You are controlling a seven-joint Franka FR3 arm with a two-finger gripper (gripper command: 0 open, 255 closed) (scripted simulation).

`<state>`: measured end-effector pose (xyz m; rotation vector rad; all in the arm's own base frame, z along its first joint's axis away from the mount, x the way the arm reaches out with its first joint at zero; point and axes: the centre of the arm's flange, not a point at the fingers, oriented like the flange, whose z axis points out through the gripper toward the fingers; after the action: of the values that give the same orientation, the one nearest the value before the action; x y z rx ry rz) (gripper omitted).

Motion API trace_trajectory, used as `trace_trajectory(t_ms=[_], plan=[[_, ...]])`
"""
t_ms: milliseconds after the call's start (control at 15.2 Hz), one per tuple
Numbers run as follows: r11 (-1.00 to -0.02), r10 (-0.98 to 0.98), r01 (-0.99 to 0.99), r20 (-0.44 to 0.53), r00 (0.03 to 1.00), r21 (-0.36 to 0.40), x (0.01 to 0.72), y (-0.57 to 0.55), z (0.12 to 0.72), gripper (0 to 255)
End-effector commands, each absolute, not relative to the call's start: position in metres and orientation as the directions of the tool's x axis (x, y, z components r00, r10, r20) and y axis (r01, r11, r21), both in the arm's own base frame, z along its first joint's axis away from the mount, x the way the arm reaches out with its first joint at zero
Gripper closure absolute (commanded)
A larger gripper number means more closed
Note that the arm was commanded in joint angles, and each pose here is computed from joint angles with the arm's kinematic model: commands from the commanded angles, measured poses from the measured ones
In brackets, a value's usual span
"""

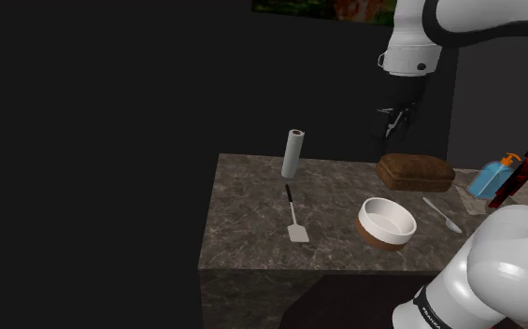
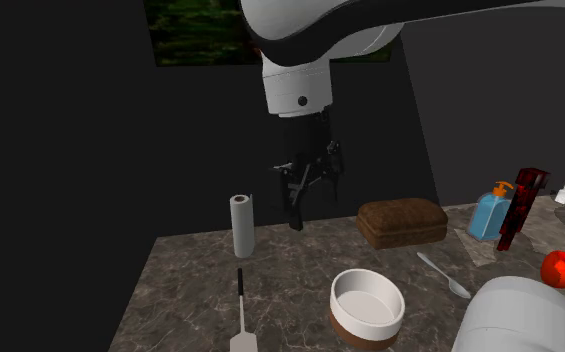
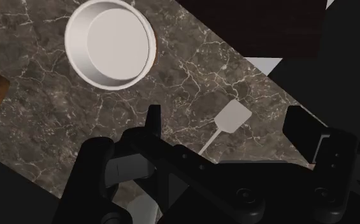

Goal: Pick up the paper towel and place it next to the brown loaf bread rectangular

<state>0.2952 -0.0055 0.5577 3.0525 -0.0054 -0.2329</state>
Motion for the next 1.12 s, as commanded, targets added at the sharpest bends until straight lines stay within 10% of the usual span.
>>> trace_trajectory(t_ms=[0, 1056], plan=[[-0.997, -0.01, 0.003, -0.151, 0.988, 0.08, 0.295, -0.006, 0.558, 0], [-0.98, 0.188, 0.192, -0.086, 0.979, 0.049, 0.465, -0.087, 0.486, 0]])
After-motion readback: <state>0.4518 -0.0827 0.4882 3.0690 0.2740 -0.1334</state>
